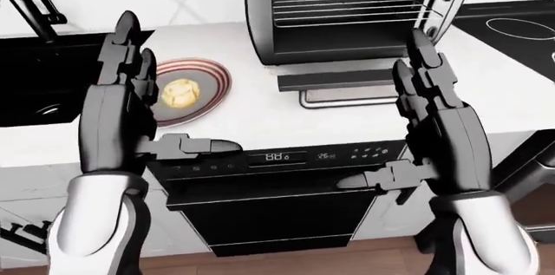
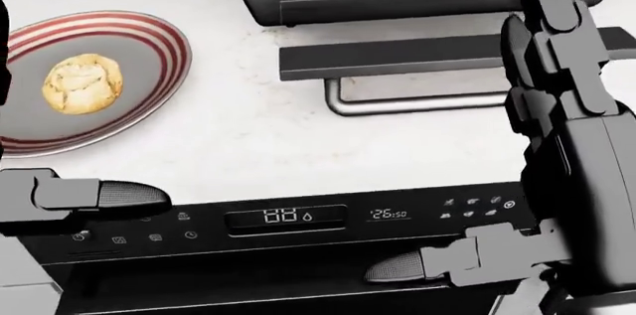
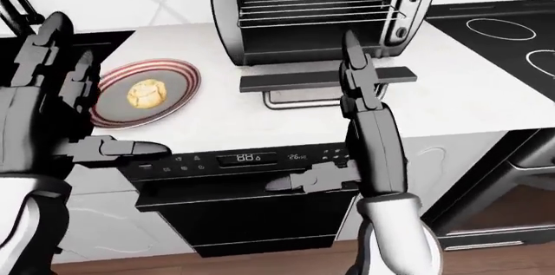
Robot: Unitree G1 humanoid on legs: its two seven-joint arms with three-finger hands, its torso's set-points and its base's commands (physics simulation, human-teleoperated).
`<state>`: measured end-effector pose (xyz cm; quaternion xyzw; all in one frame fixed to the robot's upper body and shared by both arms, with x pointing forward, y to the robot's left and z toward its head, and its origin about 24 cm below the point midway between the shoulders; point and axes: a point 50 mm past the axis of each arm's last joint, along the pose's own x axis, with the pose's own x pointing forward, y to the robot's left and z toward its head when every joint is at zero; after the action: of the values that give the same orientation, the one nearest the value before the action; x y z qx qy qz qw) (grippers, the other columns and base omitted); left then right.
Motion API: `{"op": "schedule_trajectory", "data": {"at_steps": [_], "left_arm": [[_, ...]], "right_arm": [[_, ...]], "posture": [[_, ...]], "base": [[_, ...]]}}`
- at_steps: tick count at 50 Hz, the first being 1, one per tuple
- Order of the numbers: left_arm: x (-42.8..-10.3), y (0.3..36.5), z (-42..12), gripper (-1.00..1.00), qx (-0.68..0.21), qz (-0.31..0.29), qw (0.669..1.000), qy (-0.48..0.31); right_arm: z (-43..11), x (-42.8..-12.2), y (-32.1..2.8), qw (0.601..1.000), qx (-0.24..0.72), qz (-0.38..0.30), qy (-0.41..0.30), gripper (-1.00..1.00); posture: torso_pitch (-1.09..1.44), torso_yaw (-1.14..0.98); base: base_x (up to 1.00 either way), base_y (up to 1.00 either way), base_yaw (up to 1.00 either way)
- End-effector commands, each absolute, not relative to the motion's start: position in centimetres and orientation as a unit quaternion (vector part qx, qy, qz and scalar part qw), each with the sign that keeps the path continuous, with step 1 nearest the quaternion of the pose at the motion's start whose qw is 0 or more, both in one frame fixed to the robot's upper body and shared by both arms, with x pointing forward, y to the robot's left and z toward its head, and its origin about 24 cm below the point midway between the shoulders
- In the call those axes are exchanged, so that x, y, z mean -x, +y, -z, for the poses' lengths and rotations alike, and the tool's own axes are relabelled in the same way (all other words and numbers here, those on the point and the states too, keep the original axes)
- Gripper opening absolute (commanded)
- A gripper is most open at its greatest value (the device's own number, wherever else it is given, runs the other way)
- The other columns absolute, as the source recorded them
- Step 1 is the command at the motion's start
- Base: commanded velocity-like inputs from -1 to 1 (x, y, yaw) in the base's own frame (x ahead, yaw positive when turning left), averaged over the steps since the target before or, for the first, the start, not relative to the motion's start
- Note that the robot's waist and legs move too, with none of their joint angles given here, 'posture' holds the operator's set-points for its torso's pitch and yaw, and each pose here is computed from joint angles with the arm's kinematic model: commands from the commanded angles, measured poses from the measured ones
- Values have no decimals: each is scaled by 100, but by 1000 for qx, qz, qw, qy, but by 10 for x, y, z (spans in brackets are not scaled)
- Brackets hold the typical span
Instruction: Place the scone on the rack of the toaster oven.
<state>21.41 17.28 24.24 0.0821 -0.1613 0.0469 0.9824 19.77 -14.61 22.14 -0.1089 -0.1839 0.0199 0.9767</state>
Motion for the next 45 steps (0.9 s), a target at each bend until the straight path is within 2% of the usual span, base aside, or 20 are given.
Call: {"op": "schedule_trajectory", "data": {"at_steps": [1, 7, 28, 45], "left_arm": [[-210, 172, -252, 100, -88, -48, 976, -193], [-210, 174, -253, 100, -89, -50, 976, -195], [-209, 177, -252, 100, -88, -56, 975, -195], [-210, 174, -251, 100, -93, -50, 975, -194]], "right_arm": [[-230, -194, -144, 971, 108, -20, -213, 100], [-239, -194, -144, 967, 101, -15, -234, 100], [-238, -193, -142, 965, 119, -16, -233, 100], [-235, -191, -143, 965, 121, -15, -232, 100]], "posture": [[0, 0], [0, 0], [0, 0], [0, 0]], "base": [[9, 2, 0], [0, 0, 0], [0, 1, 0], [0, 34, 0]]}}
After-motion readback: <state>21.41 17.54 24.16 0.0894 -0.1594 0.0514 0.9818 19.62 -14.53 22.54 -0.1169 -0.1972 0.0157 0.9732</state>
